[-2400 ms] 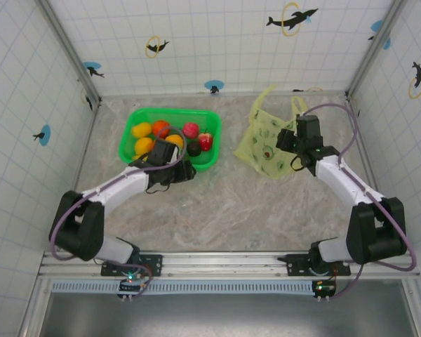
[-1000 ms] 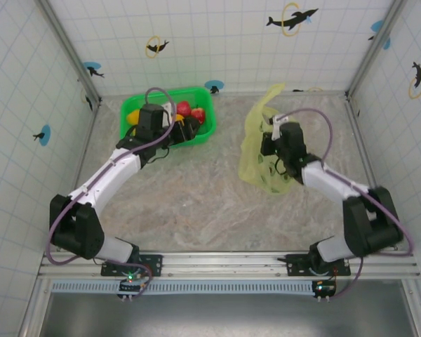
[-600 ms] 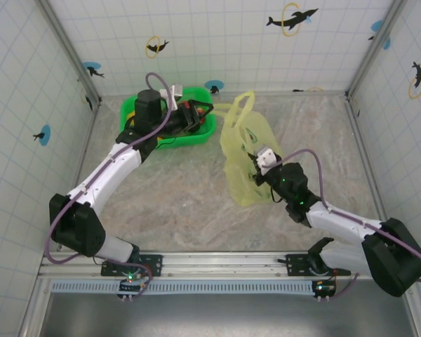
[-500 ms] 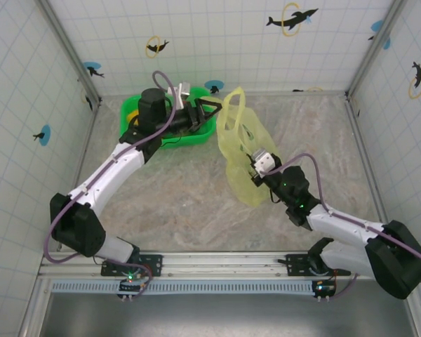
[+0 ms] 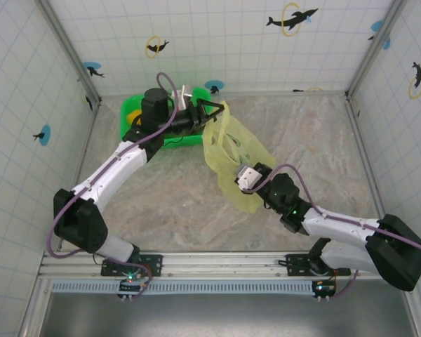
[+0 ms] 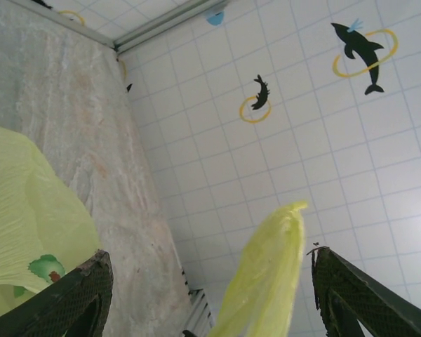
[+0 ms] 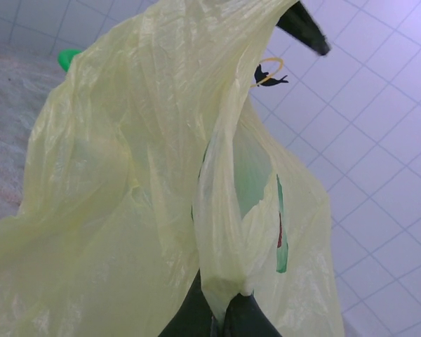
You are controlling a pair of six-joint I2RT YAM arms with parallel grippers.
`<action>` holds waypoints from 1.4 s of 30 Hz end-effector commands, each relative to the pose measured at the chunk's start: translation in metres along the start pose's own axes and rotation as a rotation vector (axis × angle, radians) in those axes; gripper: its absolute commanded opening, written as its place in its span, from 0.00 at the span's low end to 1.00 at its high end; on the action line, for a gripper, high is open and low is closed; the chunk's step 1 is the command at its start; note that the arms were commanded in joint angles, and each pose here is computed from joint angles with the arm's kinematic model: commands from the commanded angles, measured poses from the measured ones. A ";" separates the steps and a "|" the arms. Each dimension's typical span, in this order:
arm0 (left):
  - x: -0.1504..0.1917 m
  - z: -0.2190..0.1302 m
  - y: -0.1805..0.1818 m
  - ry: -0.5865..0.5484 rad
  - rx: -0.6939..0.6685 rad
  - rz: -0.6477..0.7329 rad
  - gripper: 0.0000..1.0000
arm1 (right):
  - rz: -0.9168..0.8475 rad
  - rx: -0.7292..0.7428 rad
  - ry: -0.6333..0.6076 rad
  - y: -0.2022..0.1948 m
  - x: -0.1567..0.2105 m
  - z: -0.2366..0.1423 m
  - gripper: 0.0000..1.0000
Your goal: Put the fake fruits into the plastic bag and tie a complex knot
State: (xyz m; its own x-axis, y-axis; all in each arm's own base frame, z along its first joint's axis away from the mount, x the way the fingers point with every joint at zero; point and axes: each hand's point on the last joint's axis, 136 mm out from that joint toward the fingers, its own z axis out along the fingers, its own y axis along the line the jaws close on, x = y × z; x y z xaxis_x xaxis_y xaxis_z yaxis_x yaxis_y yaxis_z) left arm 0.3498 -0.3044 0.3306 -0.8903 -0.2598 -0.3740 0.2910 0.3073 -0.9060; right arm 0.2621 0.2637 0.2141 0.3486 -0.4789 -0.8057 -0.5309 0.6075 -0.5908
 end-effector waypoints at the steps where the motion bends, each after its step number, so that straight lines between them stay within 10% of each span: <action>1: -0.007 -0.024 0.005 -0.085 -0.162 0.081 0.77 | -0.033 0.097 0.025 -0.014 0.006 -0.003 0.00; 8: -0.021 -0.069 0.029 -0.218 -0.448 0.232 0.81 | -0.051 0.134 0.050 -0.020 0.010 -0.005 0.00; 21: 0.016 -0.047 -0.047 -0.044 0.019 0.150 0.77 | -0.101 0.108 0.059 -0.008 0.011 -0.002 0.00; 42: 0.013 -0.008 -0.001 -0.042 -0.039 -0.109 0.76 | -0.269 0.103 0.058 0.015 0.005 -0.008 0.00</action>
State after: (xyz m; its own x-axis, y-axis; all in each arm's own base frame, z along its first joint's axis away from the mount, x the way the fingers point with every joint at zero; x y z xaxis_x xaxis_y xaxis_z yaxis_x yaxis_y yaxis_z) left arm 0.3275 -0.3025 0.3364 -0.9037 -0.2931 -0.3122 0.2267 0.2910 -0.9295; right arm 0.2519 0.2699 0.1966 0.3995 -0.6550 -0.6414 -0.3998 0.5052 -0.7648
